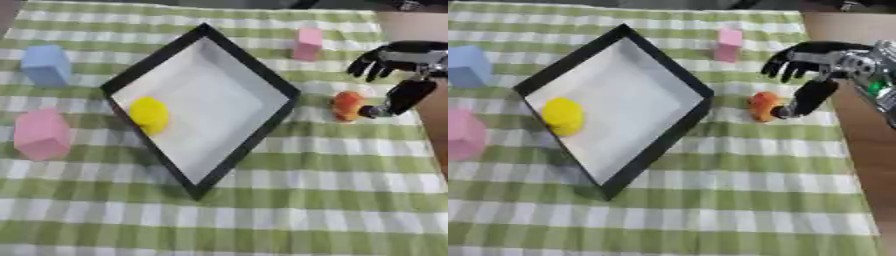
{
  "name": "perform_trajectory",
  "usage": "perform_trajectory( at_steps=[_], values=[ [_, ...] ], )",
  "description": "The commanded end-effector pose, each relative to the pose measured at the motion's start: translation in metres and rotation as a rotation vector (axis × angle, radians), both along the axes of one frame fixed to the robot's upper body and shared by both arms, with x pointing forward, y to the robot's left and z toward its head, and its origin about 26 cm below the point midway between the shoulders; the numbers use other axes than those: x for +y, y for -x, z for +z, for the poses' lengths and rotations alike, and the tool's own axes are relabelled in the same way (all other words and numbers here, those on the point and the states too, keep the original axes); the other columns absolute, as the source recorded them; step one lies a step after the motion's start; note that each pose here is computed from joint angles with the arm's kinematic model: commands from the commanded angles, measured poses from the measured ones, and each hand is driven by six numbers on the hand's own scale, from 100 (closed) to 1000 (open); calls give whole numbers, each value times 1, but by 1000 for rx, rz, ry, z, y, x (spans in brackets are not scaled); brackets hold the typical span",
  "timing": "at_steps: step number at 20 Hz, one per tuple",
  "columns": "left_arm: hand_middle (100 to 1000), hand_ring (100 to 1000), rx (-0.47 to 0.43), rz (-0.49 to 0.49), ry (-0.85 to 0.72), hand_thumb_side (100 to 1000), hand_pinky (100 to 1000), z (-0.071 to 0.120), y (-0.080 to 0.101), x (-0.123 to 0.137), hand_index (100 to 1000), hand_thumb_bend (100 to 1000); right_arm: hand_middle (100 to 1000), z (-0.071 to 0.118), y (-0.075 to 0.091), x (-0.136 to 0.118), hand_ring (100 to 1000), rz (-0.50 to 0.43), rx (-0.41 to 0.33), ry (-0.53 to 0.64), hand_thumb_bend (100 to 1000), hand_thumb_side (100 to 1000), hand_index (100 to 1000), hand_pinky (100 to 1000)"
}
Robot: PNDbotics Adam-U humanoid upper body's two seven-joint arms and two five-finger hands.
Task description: Pick up objects on the table and place them in the box.
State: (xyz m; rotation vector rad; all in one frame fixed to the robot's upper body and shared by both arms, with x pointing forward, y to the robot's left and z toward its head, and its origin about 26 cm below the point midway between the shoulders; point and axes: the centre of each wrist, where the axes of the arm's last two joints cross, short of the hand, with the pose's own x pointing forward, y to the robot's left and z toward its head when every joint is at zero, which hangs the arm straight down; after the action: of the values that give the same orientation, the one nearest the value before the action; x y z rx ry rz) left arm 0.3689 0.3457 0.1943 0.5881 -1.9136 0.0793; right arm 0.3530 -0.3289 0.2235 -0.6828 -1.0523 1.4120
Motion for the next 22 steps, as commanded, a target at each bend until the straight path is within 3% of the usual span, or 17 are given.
perform_trajectory(
  at_steps=[1,20,22],
  values=[
    [695,733,-36,-13,-15,540,791,13,1,-1,783,1000,789,5,-5,-6,787,-24,-24,33,413,100,865,830],
    [697,736,-36,-22,-4,536,792,11,3,-4,782,1000,742,-29,-24,-21,773,-79,48,64,407,100,822,819],
    [697,735,-36,-22,-3,536,792,10,3,-4,782,1000,704,-32,-25,-20,765,-79,49,55,400,100,789,814]
  ],
)
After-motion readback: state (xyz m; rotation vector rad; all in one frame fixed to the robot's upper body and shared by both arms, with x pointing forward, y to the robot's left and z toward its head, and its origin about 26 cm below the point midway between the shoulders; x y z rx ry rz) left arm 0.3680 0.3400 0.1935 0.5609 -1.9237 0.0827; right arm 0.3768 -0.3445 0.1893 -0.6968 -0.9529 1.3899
